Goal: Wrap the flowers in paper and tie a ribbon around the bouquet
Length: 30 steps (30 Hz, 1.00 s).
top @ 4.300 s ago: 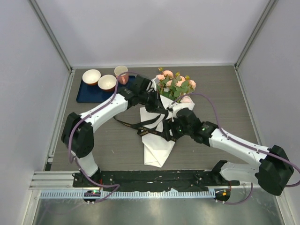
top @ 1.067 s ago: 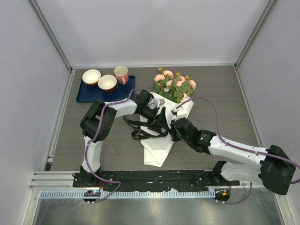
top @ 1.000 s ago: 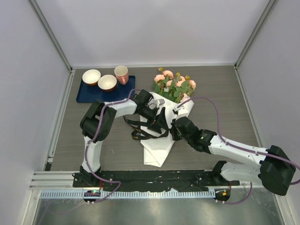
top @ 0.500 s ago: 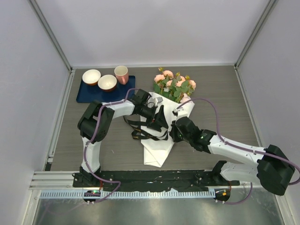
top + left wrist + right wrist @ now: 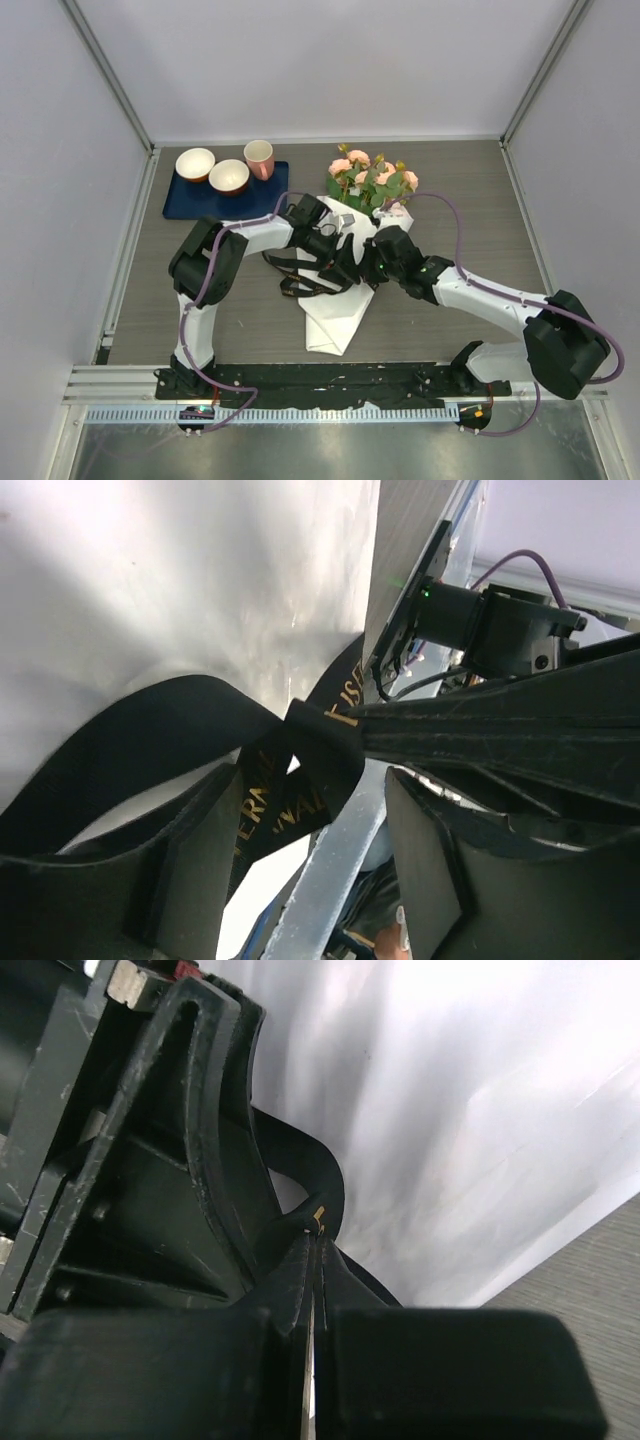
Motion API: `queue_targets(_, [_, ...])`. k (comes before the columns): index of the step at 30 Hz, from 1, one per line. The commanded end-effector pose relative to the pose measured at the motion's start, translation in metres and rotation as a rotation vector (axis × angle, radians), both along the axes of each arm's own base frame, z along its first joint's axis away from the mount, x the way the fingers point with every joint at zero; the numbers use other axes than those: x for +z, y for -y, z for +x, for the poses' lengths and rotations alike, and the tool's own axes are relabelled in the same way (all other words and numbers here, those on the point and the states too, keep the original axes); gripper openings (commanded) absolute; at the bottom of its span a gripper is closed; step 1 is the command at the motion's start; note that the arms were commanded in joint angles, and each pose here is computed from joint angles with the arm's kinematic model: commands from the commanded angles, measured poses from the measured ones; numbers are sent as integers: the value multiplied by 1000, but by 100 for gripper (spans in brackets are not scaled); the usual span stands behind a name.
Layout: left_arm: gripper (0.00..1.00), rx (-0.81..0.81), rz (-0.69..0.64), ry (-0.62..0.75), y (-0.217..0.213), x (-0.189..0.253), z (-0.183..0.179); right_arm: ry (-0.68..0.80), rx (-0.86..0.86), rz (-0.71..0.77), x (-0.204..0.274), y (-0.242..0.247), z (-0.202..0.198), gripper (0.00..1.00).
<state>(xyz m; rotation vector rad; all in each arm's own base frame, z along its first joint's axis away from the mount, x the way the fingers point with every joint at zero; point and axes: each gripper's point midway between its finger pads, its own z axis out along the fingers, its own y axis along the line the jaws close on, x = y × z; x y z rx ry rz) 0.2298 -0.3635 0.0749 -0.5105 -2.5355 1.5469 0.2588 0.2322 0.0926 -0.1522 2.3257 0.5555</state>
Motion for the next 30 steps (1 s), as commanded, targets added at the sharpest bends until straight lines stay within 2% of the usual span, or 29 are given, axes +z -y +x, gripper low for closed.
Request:
queue_targets(1, [50,-11,2,60,2,16,6,14,-3,81,18,-13,7,0])
queue_targets(2, [44,-11,4,60,2,16,6,3,-13,72,16,-9,6,0])
queue_targets(4, [30,-17,-3,55,2,17,6,-18,-40,64,16,0,3,7])
queue_targets(6, [19,-23,-7,33,2,15,5,-26,-57,53,19,6,1,21])
queue_targets(7, [3,-25,-10,10,1,15,5,-32,-60,43,19,10,-1,24])
queue_targets(8, [0,-22,-10,6,1,15,6,-54,-67,17,16,16,-6,28])
queue_targets(9, [0,-22,-12,-8,0,12,6,-56,-64,6,16,19,-9,32])
queue_targets(10, [0,-29,-31,-26,1,15,5,-39,-66,8,24,24,-12,41])
queue_targets(13, [0,-15,-36,-56,-1,13,8,-37,-58,-4,32,36,-26,51])
queue_targets(15, [0,-9,-49,-88,-1,14,7,-60,-52,26,32,37,-38,53])
queue_targets(17, [0,-1,-92,-99,1,17,9,-69,-42,106,40,29,-44,52])
queue_targets(18, [0,8,-99,-129,2,19,9,-126,-58,175,37,21,-51,49])
queue_targets(19, [0,11,-110,-123,4,19,10,-129,-39,263,46,7,-51,43])
queue_targets(20, [0,14,-110,-123,4,19,10,-159,-67,319,46,2,-51,33])
queue_targets(21, [0,16,-109,-131,4,19,10,-217,-121,384,37,-1,-55,31])
queue_targets(22, [0,19,-112,-130,4,19,10,-192,-127,480,49,-11,-48,31])
queue_targets(25, [0,27,-124,-137,5,22,10,-233,-200,613,45,-16,-45,32])
queue_targets(30, [0,30,-141,-152,6,26,9,-264,-335,692,27,-10,-37,39])
